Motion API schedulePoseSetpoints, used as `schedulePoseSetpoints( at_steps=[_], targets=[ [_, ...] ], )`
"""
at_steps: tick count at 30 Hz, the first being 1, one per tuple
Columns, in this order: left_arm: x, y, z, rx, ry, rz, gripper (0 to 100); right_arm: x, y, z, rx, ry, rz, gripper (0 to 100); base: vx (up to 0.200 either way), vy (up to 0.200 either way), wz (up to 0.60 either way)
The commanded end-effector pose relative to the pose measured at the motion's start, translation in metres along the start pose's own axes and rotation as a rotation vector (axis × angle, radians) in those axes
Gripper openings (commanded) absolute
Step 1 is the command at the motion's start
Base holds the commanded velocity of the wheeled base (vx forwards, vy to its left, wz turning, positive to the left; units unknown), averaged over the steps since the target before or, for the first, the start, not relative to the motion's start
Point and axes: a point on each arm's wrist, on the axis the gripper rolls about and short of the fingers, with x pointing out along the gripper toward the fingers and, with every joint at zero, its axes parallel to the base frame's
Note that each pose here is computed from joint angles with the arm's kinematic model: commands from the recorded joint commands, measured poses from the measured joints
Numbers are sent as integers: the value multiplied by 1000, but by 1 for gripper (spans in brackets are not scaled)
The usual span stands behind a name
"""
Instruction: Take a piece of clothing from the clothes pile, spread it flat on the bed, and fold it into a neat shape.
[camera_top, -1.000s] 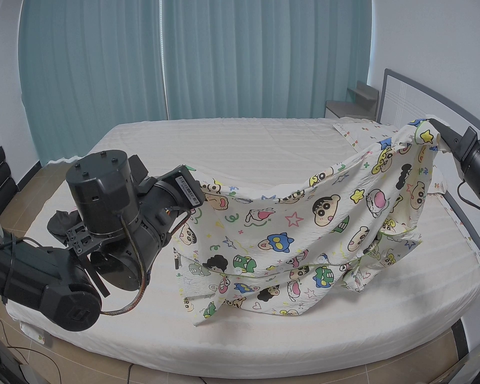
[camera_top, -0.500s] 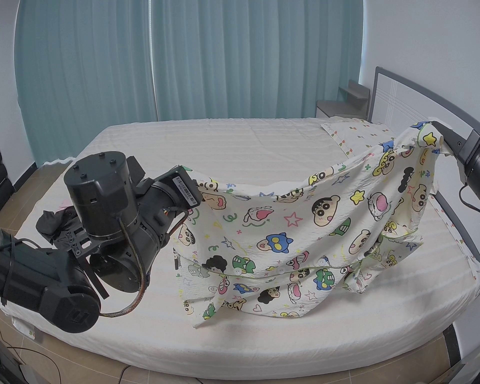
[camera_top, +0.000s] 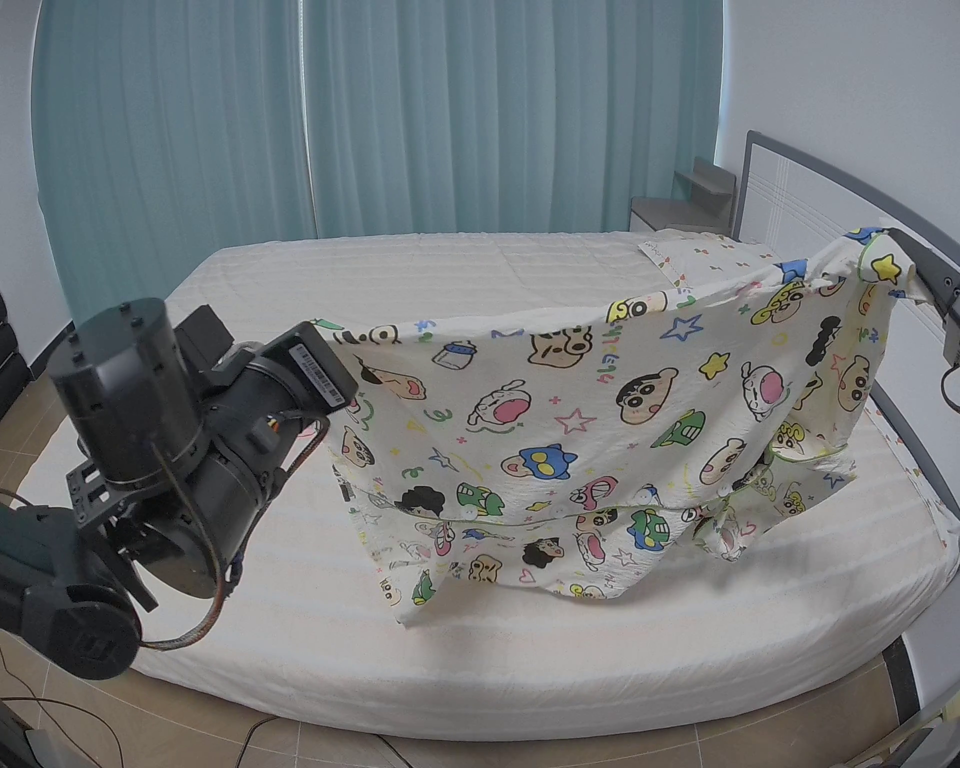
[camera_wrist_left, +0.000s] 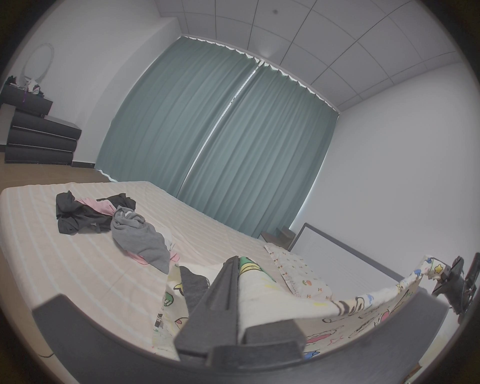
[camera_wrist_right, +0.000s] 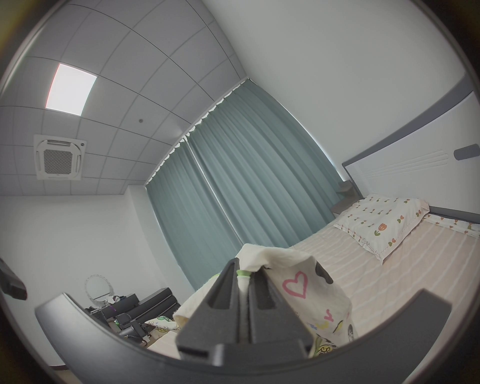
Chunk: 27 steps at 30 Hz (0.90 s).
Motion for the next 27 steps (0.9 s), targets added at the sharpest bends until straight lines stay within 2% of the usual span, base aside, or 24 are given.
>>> schedulePoseSetpoints(
  at_steps=[1, 4, 7, 16, 22, 27],
  targets=[
    [-17, 1, 26, -35, -65, -21, 0, -22, 14, 15, -14, -47, 88, 0, -200, 0, 0],
    [-27, 6, 33, 9, -81, -25, 0, -38, 25, 25, -27, -63, 188, 0, -67, 0, 0],
    [-36, 10, 39, 55, -93, -27, 0, -47, 30, 30, -35, -78, 219, 0, 0, 0, 0],
    [-53, 21, 45, 111, -108, -21, 0, -55, 31, 28, -36, -51, 240, 0, 0, 0, 0],
    [-56, 34, 25, 167, -38, 16, 0, -53, 19, 12, -25, 33, 189, 0, 0, 0, 0],
    [-46, 41, 5, 207, 12, 87, 0, -45, 2, -6, -17, 102, 111, 0, 0, 0, 0]
  ],
)
